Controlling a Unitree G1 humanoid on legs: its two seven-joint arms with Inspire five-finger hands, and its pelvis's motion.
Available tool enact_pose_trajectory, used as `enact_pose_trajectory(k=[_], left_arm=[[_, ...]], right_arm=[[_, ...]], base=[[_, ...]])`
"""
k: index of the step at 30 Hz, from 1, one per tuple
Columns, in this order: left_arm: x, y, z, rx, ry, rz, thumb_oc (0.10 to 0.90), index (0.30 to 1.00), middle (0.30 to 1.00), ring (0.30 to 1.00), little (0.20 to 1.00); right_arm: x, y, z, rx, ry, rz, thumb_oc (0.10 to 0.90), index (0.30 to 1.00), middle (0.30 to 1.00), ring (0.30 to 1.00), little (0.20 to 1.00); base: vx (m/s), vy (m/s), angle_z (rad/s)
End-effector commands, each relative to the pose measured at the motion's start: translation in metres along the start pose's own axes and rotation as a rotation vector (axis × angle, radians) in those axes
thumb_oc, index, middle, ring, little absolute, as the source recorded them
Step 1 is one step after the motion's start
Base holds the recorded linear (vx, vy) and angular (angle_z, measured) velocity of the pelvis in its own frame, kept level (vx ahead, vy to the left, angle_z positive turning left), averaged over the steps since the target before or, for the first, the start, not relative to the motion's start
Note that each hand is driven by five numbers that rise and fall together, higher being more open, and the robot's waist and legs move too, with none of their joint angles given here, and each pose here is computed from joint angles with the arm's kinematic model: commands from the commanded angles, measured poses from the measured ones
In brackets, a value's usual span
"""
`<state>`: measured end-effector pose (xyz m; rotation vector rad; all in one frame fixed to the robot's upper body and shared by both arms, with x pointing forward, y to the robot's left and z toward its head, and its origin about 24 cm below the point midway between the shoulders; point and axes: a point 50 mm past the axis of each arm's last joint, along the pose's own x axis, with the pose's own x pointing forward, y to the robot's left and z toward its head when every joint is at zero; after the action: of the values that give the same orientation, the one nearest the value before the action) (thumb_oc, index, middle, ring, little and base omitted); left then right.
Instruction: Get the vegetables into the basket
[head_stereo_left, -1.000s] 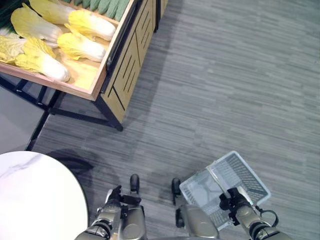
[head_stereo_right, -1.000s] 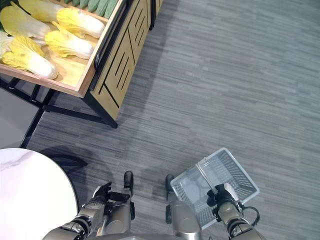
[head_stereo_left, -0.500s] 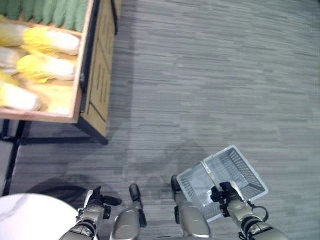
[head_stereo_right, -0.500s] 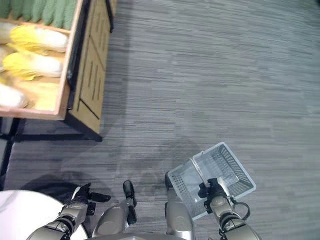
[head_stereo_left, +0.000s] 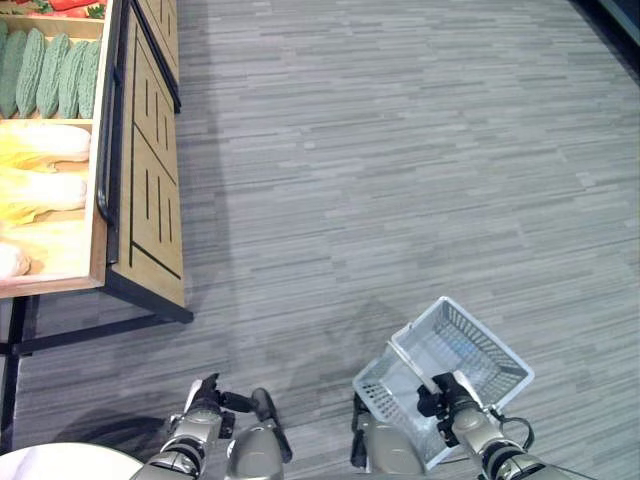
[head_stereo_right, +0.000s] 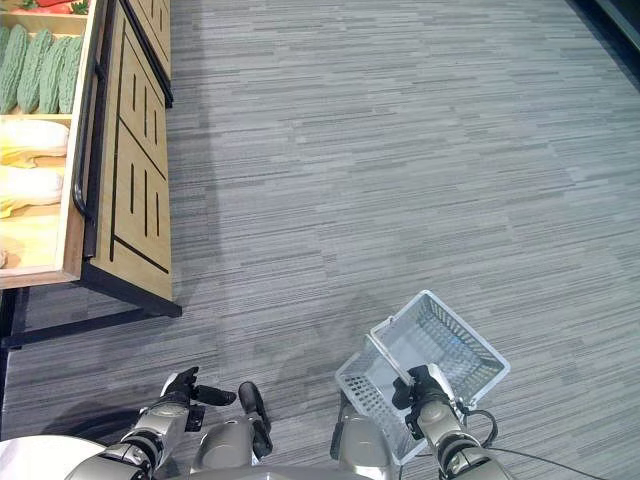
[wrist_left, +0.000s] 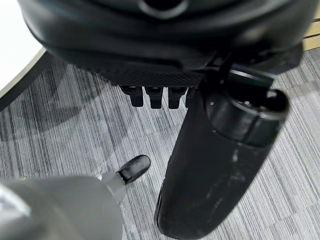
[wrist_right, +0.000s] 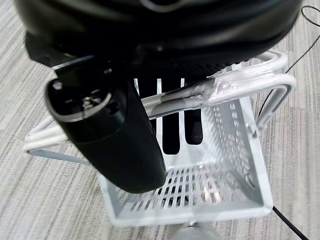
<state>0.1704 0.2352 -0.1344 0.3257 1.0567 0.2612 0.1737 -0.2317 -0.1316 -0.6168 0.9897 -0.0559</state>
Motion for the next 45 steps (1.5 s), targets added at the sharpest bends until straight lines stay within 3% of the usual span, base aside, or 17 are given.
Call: enact_pose_trajectory(k=[1, 19, 45], left_arm=[[0.0, 0.007, -0.015, 0.071, 0.049, 0.026, 0.9, 1.0, 1.0, 1.0, 1.0], [-0.002, 0.002, -0.03, 0.101, 0.082, 0.003, 0.9, 1.0, 1.0, 1.0, 1.0], [0.0, 0.007, -0.016, 0.105, 0.028, 0.001, 0.9, 1.0, 1.0, 1.0, 1.0]], right_arm=[[0.003, -0.017, 0.008, -0.002, -0.029, -0.061, 0.4, 0.3, 0.3, 0.3, 0.3], [0.002, -0.011, -0.009, 0.011, 0.036, -0.033, 0.4, 0.3, 0.3, 0.3, 0.3], [0.002, -0.021, -0.016, 0.104, 0.064, -0.058, 0.4, 0.3, 0.3, 0.3, 0.3]], base=[[0.0, -0.021, 0.18], [0.02, 0.003, 0.04], [0.04, 0.07, -0.07]])
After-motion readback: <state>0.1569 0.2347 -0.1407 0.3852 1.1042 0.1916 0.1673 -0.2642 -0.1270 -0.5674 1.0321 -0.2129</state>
